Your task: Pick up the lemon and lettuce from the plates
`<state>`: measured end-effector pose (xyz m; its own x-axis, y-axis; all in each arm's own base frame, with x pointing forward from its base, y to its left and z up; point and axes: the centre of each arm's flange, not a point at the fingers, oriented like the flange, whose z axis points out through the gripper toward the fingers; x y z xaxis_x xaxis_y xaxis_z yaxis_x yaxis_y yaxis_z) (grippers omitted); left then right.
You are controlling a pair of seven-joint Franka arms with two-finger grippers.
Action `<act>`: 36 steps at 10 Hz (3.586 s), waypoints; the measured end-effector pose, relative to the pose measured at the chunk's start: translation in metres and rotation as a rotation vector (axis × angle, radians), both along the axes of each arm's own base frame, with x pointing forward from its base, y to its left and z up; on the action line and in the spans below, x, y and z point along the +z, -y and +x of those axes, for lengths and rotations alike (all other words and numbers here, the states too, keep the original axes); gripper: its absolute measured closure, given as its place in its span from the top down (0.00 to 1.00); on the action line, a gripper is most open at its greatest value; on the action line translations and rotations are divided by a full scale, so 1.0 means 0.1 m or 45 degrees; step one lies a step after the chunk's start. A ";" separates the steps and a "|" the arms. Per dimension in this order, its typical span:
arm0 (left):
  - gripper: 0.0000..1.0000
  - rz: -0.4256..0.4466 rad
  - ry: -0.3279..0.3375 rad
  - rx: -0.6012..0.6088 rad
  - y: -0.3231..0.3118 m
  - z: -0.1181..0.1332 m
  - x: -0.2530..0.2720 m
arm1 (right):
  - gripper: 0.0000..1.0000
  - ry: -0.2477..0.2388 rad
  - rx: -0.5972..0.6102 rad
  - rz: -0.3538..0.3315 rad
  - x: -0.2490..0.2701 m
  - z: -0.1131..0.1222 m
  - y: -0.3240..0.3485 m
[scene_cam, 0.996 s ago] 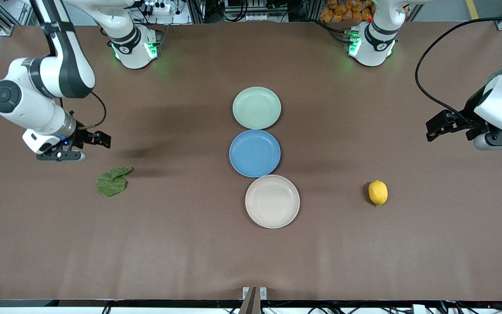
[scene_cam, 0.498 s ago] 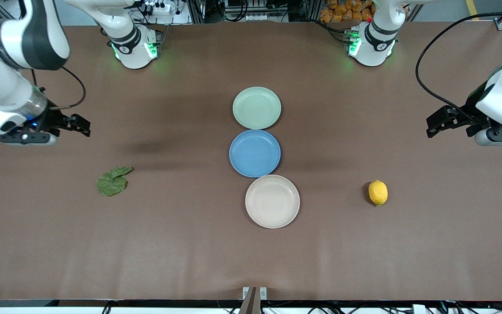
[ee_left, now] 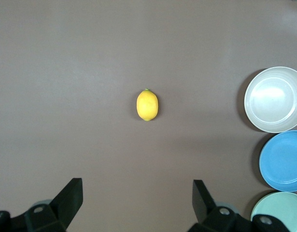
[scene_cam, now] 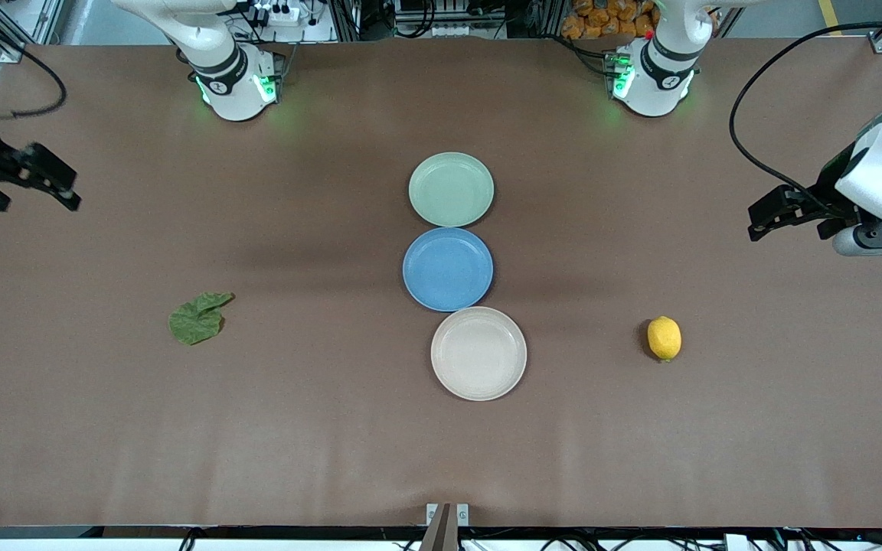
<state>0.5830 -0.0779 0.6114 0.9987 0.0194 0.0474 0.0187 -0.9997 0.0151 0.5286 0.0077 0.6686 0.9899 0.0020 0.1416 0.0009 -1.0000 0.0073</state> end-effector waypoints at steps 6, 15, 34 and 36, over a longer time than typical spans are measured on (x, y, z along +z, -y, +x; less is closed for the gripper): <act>1.00 -0.002 -0.003 0.000 0.00 0.00 -0.01 | 1.00 -0.119 -0.030 0.014 0.13 0.13 0.13; 1.00 0.000 -0.031 0.008 -0.03 0.04 -0.13 | 1.00 -0.139 -0.061 0.044 0.08 0.19 0.26; 1.00 0.002 -0.032 -0.023 -0.05 0.04 -0.14 | 1.00 -0.144 -0.053 0.042 0.08 0.18 0.25; 1.00 0.002 -0.032 -0.023 -0.05 0.04 -0.14 | 1.00 -0.145 -0.051 0.042 0.08 0.18 0.24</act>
<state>0.5872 -0.0728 0.5978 0.9997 0.0011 0.0225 0.0008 -0.9999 0.0134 0.5470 -0.0168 0.6763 0.9988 -0.0411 0.0276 -0.0404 -0.9989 -0.0234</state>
